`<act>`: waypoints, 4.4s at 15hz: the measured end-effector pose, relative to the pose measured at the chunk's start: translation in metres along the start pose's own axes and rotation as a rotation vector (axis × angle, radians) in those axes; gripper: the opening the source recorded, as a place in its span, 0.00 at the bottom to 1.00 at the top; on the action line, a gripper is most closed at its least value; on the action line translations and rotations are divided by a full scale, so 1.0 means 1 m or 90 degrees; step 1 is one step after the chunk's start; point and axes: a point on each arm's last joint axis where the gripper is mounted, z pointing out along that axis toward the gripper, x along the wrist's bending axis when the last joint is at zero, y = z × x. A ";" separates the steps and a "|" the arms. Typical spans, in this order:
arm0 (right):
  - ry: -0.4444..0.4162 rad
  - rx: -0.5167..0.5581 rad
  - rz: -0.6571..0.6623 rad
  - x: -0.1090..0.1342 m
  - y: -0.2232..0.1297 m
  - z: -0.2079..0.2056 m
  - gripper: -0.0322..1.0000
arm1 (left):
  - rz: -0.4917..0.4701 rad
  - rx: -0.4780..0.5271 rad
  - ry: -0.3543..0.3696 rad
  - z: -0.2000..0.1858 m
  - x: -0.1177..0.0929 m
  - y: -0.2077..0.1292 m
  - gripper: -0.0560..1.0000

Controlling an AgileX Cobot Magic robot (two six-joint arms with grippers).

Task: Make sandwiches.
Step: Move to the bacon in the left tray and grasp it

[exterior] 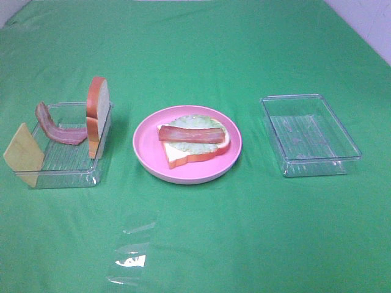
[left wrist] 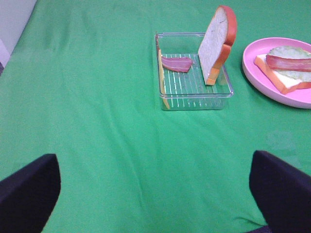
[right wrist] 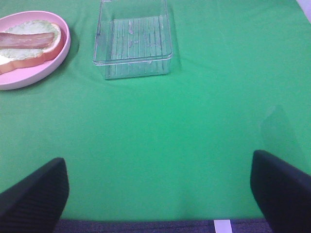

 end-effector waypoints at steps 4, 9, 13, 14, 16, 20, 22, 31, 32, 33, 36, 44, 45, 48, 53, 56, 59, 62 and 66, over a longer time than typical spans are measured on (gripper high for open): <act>0.000 -0.001 0.000 0.000 0.000 0.000 0.97 | -0.021 0.046 0.001 0.013 0.000 0.012 0.97; 0.000 -0.001 0.000 0.000 0.000 0.000 0.97 | -0.050 0.024 -0.007 0.036 -0.002 0.055 0.97; 0.000 -0.001 0.000 0.000 0.000 0.000 0.97 | -0.056 0.138 0.004 0.086 -0.002 0.105 0.97; 0.000 -0.001 0.000 0.000 0.000 0.000 0.97 | -0.057 0.169 0.007 0.101 -0.002 0.117 0.97; 0.000 -0.001 0.000 0.000 0.000 0.000 0.97 | -0.054 0.207 0.013 0.122 -0.001 0.133 0.97; 0.000 -0.001 0.000 0.000 0.000 0.000 0.97 | -0.050 0.303 0.027 0.188 0.002 0.155 0.97; 0.000 -0.001 0.000 0.000 0.000 0.000 0.97 | -0.052 0.357 0.032 0.232 0.004 0.158 0.97; 0.000 -0.001 0.000 0.000 0.000 0.000 0.97 | -0.097 0.473 0.049 0.361 0.010 0.155 0.97; 0.000 -0.001 0.000 0.000 0.000 0.000 0.97 | -0.105 0.477 0.049 0.371 0.010 0.156 0.97; 0.000 -0.001 0.000 0.000 0.000 0.000 0.97 | -0.120 0.491 0.054 0.391 0.011 0.155 0.97; 0.000 -0.001 0.000 0.000 0.000 0.000 0.97 | -0.124 0.509 0.053 0.414 0.006 0.151 0.97; 0.000 -0.001 0.000 0.000 0.000 0.000 0.97 | -0.140 0.588 0.068 0.466 0.001 0.133 0.97; 0.000 -0.001 0.000 0.000 0.000 0.000 0.97 | -0.140 0.593 0.069 0.469 0.001 0.129 0.97; 0.000 -0.001 0.003 0.000 0.000 0.000 0.97 | -0.136 0.596 0.074 0.474 0.002 0.123 0.97; 0.000 -0.001 0.007 0.000 0.000 0.000 0.97 | -0.136 0.597 0.076 0.482 0.003 0.114 0.93; 0.000 -0.001 0.007 0.000 0.000 0.000 0.97 | -0.137 0.583 0.076 0.483 0.004 0.116 0.70; 0.000 -0.001 0.007 0.000 0.000 0.000 0.97 | -0.144 0.575 0.079 0.484 0.004 0.116 0.54; 0.000 -0.001 0.007 0.000 0.000 0.000 0.97 | -0.151 0.562 0.081 0.486 0.004 0.117 0.42; 0.000 -0.001 0.007 0.000 0.000 0.000 0.97 | -0.153 0.563 0.082 0.486 0.004 0.117 0.34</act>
